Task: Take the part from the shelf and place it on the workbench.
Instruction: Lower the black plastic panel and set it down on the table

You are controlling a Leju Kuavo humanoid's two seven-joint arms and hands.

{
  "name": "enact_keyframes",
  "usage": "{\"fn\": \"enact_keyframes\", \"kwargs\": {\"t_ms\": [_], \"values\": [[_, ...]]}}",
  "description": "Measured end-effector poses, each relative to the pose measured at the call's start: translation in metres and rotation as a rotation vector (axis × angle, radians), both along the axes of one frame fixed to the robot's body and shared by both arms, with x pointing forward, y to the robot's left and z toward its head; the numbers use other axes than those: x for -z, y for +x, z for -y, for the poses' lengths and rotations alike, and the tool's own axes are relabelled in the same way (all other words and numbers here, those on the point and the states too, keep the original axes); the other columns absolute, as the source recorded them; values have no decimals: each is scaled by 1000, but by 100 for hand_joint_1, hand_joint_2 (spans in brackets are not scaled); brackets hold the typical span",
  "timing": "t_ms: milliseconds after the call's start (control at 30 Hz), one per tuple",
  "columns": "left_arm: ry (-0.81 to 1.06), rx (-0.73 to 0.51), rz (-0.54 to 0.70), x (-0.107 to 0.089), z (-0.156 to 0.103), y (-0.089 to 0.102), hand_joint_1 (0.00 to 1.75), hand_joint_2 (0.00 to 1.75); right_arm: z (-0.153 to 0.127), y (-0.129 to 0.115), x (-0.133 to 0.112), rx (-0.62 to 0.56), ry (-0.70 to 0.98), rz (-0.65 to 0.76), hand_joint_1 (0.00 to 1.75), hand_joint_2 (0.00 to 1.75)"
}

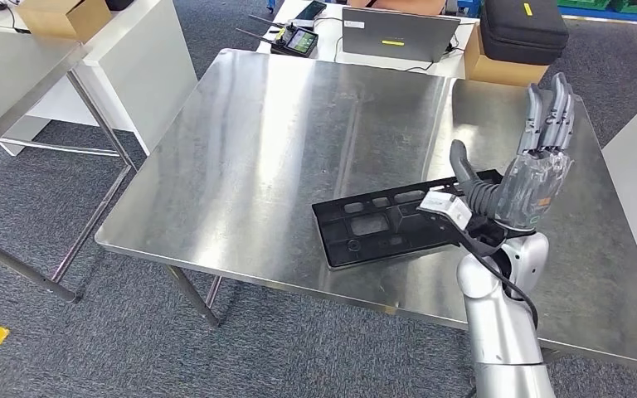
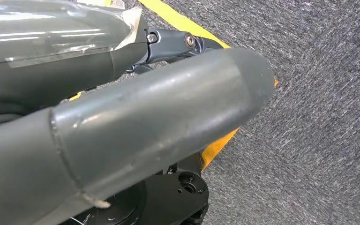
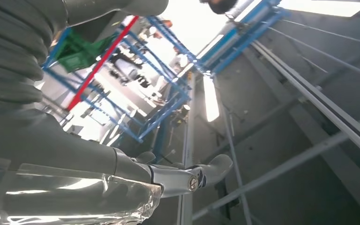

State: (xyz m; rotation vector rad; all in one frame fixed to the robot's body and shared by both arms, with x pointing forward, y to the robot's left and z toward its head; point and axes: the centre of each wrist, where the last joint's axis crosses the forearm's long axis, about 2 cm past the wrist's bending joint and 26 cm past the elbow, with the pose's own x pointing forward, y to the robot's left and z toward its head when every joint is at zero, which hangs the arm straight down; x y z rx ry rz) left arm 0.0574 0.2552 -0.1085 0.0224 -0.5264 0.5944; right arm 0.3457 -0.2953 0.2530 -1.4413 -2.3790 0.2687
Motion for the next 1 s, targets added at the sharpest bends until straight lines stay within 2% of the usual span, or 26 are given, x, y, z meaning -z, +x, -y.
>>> {"fn": "enact_keyframes", "kwargs": {"t_ms": [200, 367, 600, 767, 1000], "values": [[5, -30, 9, 0, 2, 0, 0, 0, -21, -34, 14, -185, 160, 61, 0, 175], [4, -57, 19, -1, 10, -1, 0, 0, -44, -65, 28, -337, 214, 49, 0, 175], [-4, -119, -13, -1, 15, -1, 0, 0, -88, -106, 59, -602, 246, -76, 0, 175], [-12, -200, -61, -1, 16, -2, 0, 0, -112, -113, 73, -783, 334, -201, 0, 175], [-12, -246, -81, -1, 16, -3, 0, 0, -119, -113, 83, -880, 392, -263, 0, 175]]}}
